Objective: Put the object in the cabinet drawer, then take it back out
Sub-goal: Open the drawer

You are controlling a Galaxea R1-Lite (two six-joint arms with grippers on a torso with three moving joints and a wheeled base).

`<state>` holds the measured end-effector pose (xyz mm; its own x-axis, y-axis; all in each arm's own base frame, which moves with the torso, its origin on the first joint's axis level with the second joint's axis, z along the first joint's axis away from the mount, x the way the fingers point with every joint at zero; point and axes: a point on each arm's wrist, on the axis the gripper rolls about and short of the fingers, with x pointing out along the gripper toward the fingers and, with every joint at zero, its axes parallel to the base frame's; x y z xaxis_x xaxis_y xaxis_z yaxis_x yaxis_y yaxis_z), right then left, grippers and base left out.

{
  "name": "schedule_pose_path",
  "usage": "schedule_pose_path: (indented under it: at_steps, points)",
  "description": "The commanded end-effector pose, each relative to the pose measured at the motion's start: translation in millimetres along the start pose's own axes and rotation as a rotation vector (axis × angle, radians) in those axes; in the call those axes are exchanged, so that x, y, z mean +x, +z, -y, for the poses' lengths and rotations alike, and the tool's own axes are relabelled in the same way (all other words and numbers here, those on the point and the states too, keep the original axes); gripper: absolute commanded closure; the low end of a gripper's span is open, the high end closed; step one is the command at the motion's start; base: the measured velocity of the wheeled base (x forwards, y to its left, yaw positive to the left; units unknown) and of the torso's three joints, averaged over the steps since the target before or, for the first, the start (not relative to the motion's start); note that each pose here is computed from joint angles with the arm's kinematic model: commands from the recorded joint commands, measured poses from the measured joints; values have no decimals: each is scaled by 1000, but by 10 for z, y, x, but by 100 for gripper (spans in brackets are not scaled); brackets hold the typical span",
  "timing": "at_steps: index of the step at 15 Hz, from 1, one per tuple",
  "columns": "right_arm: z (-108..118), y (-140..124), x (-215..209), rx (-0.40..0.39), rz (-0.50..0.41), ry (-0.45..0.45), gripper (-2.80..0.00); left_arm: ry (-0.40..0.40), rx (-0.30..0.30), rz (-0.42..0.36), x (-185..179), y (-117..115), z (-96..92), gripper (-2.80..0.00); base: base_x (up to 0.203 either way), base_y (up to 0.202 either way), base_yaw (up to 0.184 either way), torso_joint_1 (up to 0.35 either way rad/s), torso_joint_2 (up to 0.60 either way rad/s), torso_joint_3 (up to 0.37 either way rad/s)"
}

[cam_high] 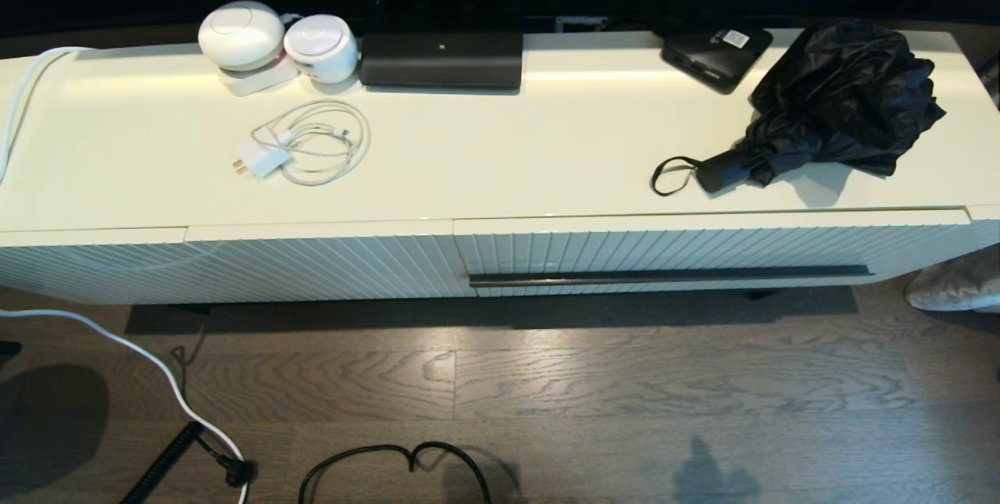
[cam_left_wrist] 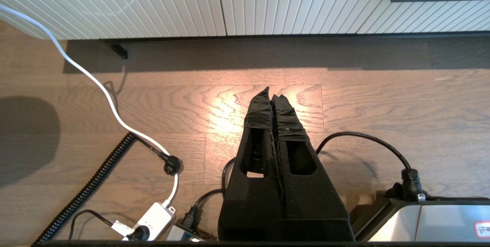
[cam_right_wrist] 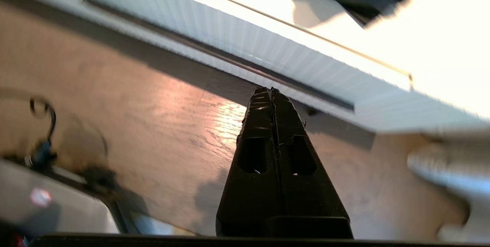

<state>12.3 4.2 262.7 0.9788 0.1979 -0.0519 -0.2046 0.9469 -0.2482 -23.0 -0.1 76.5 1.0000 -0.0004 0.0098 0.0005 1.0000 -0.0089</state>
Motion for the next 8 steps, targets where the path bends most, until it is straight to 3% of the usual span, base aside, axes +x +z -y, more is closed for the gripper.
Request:
schedule_pose_path:
  at_steps: [1, 4, 8]
  points:
    - [74, 150, 476, -123, -89, 138, 0, 0, 0, 1, -1, -3, 0, 0, 0, 0, 0, 0, 0, 0]
    - [73, 270, 837, -216, -119, 243, 0, 0, 0, 1, -1, -3, 0, 0, 0, 0, 0, 0, 0, 0]
    - [0, 472, 1327, -252, -138, 348, 0, 0, 0, 1, -1, -3, 0, 0, 0, 0, 0, 0, 0, 0]
